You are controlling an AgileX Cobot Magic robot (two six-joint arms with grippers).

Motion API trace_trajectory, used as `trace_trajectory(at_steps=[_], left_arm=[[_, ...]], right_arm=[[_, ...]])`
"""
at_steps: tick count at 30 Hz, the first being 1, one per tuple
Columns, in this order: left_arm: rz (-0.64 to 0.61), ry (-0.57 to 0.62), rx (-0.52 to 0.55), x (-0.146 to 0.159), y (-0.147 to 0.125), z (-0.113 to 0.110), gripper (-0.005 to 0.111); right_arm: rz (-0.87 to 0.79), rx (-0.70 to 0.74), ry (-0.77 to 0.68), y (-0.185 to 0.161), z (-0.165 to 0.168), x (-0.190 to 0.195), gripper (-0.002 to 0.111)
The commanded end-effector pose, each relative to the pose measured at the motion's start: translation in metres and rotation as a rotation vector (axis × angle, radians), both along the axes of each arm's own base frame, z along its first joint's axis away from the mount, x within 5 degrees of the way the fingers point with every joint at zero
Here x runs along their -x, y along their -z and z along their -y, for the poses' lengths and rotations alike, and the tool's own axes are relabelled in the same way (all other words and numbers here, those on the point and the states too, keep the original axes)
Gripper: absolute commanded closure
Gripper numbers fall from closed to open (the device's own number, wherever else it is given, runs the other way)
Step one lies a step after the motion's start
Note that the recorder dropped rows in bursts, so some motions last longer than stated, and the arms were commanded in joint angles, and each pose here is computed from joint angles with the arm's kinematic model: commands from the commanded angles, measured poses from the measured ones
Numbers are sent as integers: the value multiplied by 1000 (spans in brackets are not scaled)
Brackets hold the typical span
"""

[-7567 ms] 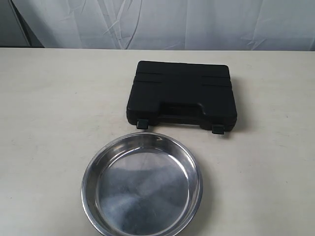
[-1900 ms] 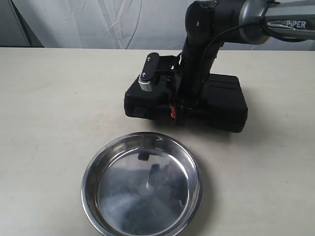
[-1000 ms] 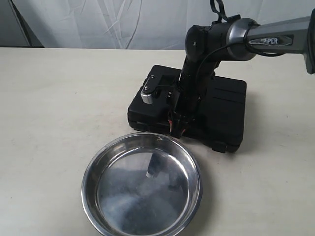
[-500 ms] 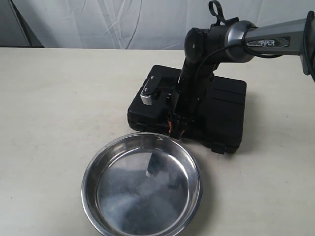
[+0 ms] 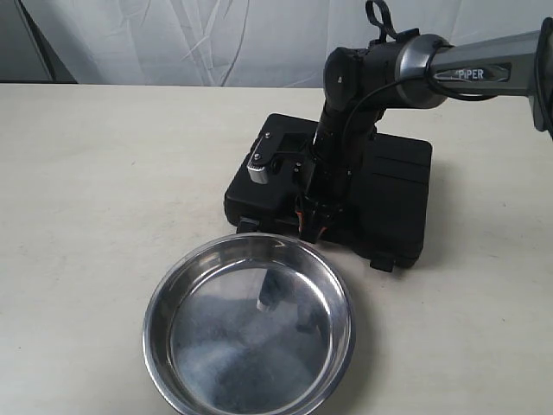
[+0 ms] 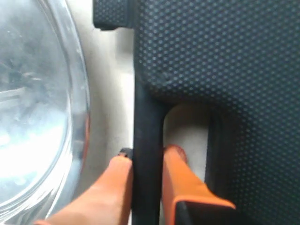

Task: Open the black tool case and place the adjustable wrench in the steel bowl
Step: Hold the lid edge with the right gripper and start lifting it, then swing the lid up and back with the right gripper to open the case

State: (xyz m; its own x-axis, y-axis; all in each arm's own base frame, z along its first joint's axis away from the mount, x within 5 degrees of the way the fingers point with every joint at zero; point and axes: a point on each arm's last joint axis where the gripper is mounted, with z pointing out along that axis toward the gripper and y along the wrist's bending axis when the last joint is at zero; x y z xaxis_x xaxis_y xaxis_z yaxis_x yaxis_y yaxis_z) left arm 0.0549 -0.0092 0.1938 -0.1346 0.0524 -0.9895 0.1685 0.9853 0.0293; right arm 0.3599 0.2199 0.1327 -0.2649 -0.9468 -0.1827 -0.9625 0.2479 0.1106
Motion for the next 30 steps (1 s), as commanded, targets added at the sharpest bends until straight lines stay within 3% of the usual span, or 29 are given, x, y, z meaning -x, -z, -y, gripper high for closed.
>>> trace_trajectory(at_steps=[1,7,21,30], left_arm=[[6,7,1,0,1,0,106],[6,7,1,0,1,0,106],[6,7,1,0,1,0,106],[4,7,1,0,1,0,106]], right_arm=[[58,-8,5,-3,1,-6,109],[70,-14,4,-10,1,-6,109],[212,-61,-4,-66,6,-2,109],[421,-66,-5,-96,11,-11,109]])
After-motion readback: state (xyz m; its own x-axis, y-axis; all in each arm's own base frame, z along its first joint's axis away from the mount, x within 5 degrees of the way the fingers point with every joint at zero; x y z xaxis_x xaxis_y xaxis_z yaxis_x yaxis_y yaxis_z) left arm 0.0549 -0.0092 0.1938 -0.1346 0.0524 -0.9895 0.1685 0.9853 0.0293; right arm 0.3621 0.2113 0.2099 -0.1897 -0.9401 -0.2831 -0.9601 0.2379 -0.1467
